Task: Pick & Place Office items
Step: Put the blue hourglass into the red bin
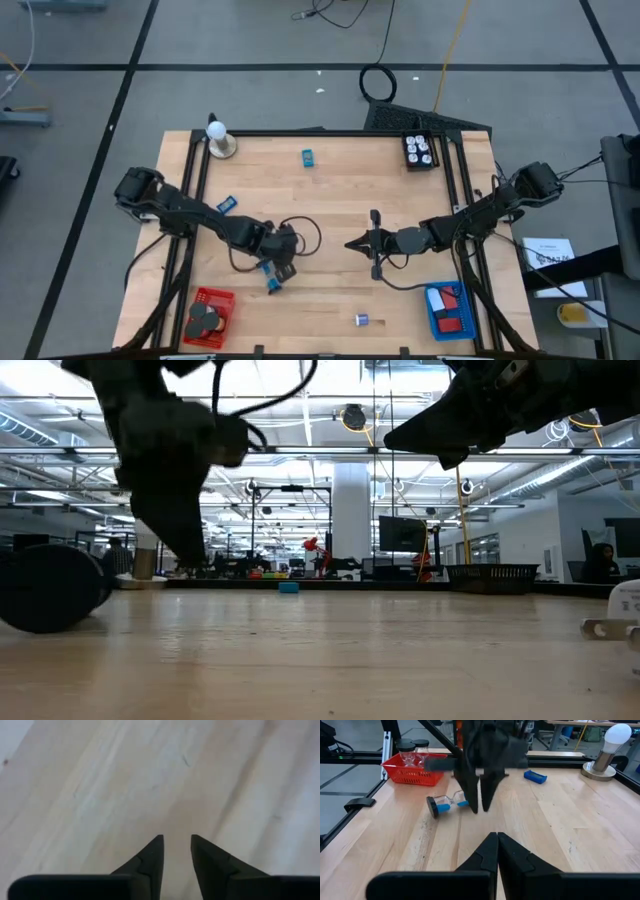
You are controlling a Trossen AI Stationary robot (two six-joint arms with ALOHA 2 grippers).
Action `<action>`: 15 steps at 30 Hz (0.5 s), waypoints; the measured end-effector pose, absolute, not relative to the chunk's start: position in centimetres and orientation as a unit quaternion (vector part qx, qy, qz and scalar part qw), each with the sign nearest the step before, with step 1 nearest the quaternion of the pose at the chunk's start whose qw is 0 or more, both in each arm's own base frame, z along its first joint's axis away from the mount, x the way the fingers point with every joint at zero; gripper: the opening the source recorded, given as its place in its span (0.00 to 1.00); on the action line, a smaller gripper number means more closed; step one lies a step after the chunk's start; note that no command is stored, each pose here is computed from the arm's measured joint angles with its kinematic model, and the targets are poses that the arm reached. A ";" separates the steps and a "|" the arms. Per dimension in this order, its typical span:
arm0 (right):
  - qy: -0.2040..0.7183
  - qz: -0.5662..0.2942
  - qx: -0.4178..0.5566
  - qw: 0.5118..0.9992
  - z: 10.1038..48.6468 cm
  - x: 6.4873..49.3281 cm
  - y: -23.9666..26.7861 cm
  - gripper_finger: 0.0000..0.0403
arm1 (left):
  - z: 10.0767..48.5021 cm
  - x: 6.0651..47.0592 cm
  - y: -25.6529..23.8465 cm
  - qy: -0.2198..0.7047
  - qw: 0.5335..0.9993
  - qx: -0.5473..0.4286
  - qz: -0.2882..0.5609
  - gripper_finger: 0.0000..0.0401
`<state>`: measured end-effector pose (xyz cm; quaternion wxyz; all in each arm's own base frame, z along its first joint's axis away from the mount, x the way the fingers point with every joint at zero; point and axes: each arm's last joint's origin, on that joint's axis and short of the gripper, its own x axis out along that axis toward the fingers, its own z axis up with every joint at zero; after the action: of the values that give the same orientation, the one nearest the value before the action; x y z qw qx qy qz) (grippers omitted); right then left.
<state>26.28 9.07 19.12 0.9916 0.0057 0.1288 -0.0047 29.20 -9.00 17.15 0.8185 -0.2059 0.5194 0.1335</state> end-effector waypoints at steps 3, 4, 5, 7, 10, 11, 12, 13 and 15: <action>0.129 -0.005 0.006 0.992 19.1 26.3 9.1 0.00 | 18.8 28.3 -9.4 0.520 0.816 -0.230 0.102 0.33; 0.129 -0.005 0.006 0.992 19.1 26.3 9.1 0.00 | 19.3 27.9 -9.8 0.523 0.816 -0.228 0.092 0.37; 0.130 -0.005 0.005 0.992 19.1 26.3 9.1 0.00 | 19.7 27.3 -10.2 0.529 0.816 -0.222 0.079 0.41; 0.133 -0.005 0.004 0.991 19.0 26.3 9.1 0.00 | 20.3 25.9 -11.2 0.550 0.813 -0.184 0.054 0.50; 0.133 -0.005 0.004 0.991 19.0 26.3 9.1 0.00 | 20.4 23.9 -12.6 0.587 0.802 -0.108 0.030 0.63; 0.133 -0.005 0.004 0.991 19.0 26.3 9.1 0.00 | 20.2 23.3 -13.1 0.599 0.796 -0.085 0.028 0.67; 0.133 -0.005 0.004 0.991 19.0 26.3 9.1 0.00 | 20.1 22.8 -13.4 0.607 0.791 -0.067 0.029 0.70; 0.133 -0.005 0.004 0.991 19.0 26.3 9.1 0.00 | 19.9 22.5 -13.6 0.611 0.789 -0.057 0.037 0.73; 0.132 -0.005 0.004 0.991 19.1 26.3 9.1 0.00 | 19.5 22.6 -13.7 0.607 0.788 -0.072 0.069 0.79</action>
<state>26.26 9.06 19.06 0.9912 0.0044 0.1323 -0.0047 22.57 -13.69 19.52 0.7881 -0.0718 0.6075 0.0693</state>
